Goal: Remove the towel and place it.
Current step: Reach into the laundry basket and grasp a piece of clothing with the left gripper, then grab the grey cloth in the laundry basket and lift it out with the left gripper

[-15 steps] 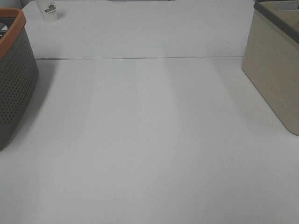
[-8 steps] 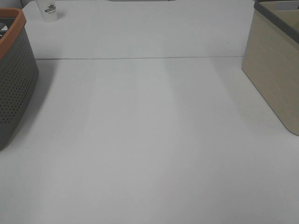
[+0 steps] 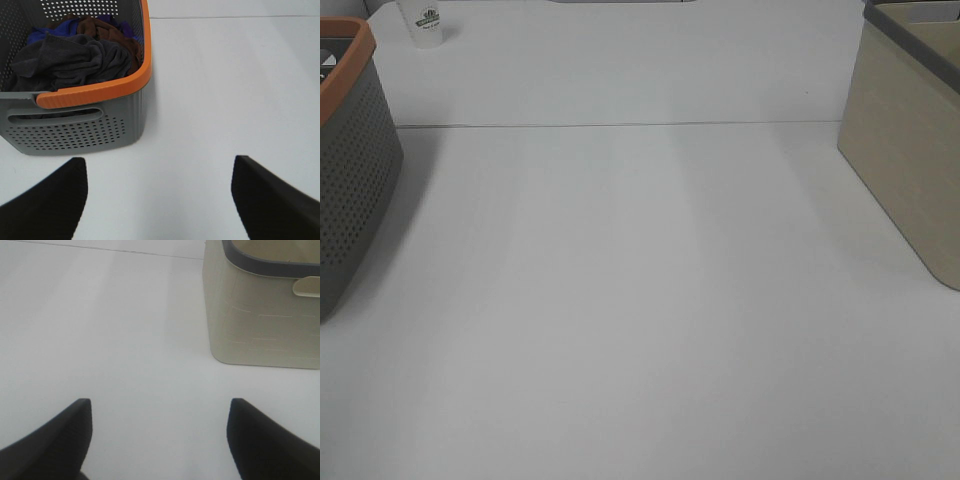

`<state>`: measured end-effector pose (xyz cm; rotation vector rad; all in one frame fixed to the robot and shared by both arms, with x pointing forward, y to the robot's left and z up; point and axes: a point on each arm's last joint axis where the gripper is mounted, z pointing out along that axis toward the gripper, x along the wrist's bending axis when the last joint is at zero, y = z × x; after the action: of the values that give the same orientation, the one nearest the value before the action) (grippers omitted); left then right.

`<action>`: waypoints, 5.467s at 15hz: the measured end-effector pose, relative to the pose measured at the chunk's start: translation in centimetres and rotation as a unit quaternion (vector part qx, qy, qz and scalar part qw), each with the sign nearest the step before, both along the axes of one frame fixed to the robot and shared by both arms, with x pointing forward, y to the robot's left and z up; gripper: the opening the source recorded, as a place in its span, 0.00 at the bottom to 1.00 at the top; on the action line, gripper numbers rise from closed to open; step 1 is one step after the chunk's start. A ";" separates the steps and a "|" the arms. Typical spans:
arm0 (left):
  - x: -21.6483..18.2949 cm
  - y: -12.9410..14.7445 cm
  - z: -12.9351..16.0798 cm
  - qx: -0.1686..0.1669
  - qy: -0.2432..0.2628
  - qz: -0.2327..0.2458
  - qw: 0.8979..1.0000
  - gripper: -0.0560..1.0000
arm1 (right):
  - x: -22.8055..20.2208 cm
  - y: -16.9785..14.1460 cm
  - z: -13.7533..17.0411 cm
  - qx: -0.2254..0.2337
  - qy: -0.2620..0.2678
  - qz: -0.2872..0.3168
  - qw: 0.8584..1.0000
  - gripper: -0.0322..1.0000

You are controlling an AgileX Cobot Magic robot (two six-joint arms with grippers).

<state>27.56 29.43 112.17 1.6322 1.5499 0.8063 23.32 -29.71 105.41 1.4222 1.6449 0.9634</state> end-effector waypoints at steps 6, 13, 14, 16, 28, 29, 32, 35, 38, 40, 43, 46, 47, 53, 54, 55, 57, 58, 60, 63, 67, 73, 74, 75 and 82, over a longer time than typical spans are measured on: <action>7.0 -0.1 1.8 0.029 0.093 -0.021 0.995 0.75 | 0.0 0.0 0.0 0.000 0.000 0.000 1.000 0.75; 16.0 -0.3 2.3 0.070 0.171 -0.061 0.981 0.75 | 0.0 0.0 0.0 0.000 0.000 0.000 1.000 0.75; 16.9 -0.3 2.5 0.075 0.172 -0.065 0.980 0.75 | 0.0 0.0 0.0 0.000 0.000 0.000 1.000 0.75; 19.0 -0.4 2.9 0.084 0.176 -0.075 0.978 0.75 | 0.0 0.0 0.0 0.000 0.000 0.000 1.000 0.75; 30.9 1.8 4.1 0.095 0.198 -0.161 0.962 0.75 | 0.0 0.0 0.0 0.000 0.000 0.000 1.000 0.75; 31.5 2.5 3.6 0.097 0.196 -0.176 0.960 0.75 | 0.0 0.0 0.0 0.000 0.000 0.000 1.000 0.75; 32.5 5.6 2.0 0.108 0.207 -0.181 0.955 0.75 | 0.0 0.0 0.0 0.000 0.000 0.000 1.000 0.75; 32.2 8.2 1.7 0.127 0.209 -0.177 0.953 0.75 | 0.0 0.0 0.0 0.001 0.000 -0.001 1.000 0.75; 32.2 10.8 0.9 0.124 0.209 -0.174 0.954 0.75 | 0.0 0.0 0.0 0.001 0.000 -0.001 1.000 0.75; 32.7 11.9 -0.3 0.115 0.210 -0.186 0.953 0.75 | 0.0 0.0 0.0 0.001 0.000 -0.001 1.000 0.75; 33.6 13.4 -2.7 0.108 0.222 -0.204 0.947 0.75 | 0.0 0.0 0.0 0.001 0.000 -0.002 1.000 0.75; 35.0 14.5 -6.5 0.093 0.260 -0.217 0.936 0.75 | 0.0 0.0 0.0 0.002 0.000 -0.002 1.000 0.75; 35.1 14.6 -6.9 0.092 0.265 -0.218 0.935 0.75 | 0.0 0.0 0.0 0.002 0.000 -0.002 1.000 0.75; 34.8 17.3 -9.1 0.079 0.291 -0.196 0.933 0.75 | 0.0 0.0 0.0 0.003 0.000 -0.002 1.000 0.75; 34.8 17.6 -9.2 0.078 0.291 -0.193 0.934 0.75 | 0.0 0.0 0.0 0.002 0.000 -0.003 1.000 0.75; 34.8 17.6 -9.4 0.077 0.293 -0.194 0.933 0.75 | 0.0 0.0 0.0 0.002 0.000 -0.003 1.000 0.75; 35.1 17.6 -10.1 0.063 0.293 -0.196 0.934 0.75 | 0.0 0.0 0.0 0.002 0.000 -0.003 1.000 0.75; 35.3 17.6 -10.6 0.058 0.297 -0.197 0.933 0.75 | 0.0 0.0 0.0 0.002 0.000 -0.003 1.000 0.75; 35.4 17.6 -11.1 0.053 0.300 -0.198 0.932 0.73 | 0.0 0.0 0.0 0.002 0.000 -0.003 1.000 0.75; 35.6 17.6 -11.2 0.040 0.296 -0.186 0.936 0.56 | 0.0 0.0 0.0 0.002 0.000 -0.004 1.000 0.75; 35.7 17.5 -11.1 0.030 0.290 -0.184 0.939 0.05 | 0.0 0.0 0.0 0.003 0.000 -0.004 1.000 0.75; 35.7 17.4 -8.5 0.051 0.264 -0.181 0.946 0.05 | 0.0 0.0 0.0 0.003 0.000 -0.004 1.000 0.75; 35.7 17.4 -7.8 0.056 0.258 -0.180 0.948 0.05 | 0.0 0.0 0.0 0.003 0.000 -0.004 1.000 0.75; 35.6 17.4 -6.5 0.065 0.242 -0.176 0.952 0.05 | 0.0 0.0 0.0 0.003 0.000 -0.004 1.000 0.75; 33.1 15.4 5.0 0.116 0.091 -0.133 0.980 0.05 | 0.0 0.0 0.0 0.003 0.000 -0.004 1.000 0.75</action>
<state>60.68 44.87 117.17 2.0832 1.3560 0.7302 23.32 -29.75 105.41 1.4326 1.6367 0.9648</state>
